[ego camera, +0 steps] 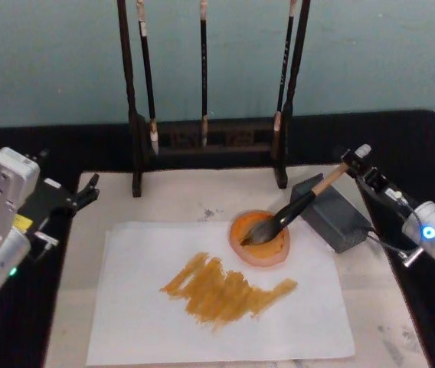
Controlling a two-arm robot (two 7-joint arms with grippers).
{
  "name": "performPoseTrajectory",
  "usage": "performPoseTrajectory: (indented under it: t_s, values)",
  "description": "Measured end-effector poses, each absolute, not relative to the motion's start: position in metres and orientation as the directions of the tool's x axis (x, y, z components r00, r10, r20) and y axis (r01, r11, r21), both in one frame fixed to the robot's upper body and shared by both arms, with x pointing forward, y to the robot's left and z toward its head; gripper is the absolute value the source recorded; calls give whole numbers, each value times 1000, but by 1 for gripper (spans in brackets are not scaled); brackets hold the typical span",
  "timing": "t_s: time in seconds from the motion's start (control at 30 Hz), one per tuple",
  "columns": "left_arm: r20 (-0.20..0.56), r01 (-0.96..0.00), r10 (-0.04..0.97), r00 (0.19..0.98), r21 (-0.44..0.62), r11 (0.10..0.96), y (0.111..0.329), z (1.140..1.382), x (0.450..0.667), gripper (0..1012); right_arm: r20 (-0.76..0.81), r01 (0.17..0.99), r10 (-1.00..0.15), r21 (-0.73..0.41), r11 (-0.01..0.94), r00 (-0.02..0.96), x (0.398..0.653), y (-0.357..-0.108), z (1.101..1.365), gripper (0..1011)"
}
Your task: Pick up the brush from the inkstone, write on the paper, then place the brush back to its original position.
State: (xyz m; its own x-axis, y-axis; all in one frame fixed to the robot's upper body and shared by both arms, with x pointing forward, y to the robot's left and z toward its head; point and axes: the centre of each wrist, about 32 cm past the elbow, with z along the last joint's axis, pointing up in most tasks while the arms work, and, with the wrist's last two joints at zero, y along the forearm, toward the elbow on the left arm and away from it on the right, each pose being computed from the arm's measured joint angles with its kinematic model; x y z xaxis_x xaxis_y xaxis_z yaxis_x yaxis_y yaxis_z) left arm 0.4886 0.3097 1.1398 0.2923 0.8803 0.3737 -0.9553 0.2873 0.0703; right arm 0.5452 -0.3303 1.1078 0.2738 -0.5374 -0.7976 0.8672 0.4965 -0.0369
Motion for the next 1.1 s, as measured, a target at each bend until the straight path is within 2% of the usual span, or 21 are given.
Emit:
performPoseTrajectory:
  t_s: [0.2,0.57,0.93,1.1]
  values:
    - [374,-955,880,292,70,287,310,1140,489,1010,-804,872,-530,-31,489,269,553,-325,1106,1000]
    - [374,-955,880,292,70,287,310,1140,489,1010,-803,873,-532,-30,487,270,554,-325,1106,995]
    - [374,-955,880,292,70,287,310,1140,489,1010,-803,872,-531,-30,489,270,553,-325,1106,729]
    - [374,-955,880,292,70,287,310,1140,489,1010,-803,872,-530,-30,489,270,553,-326,1106,542]
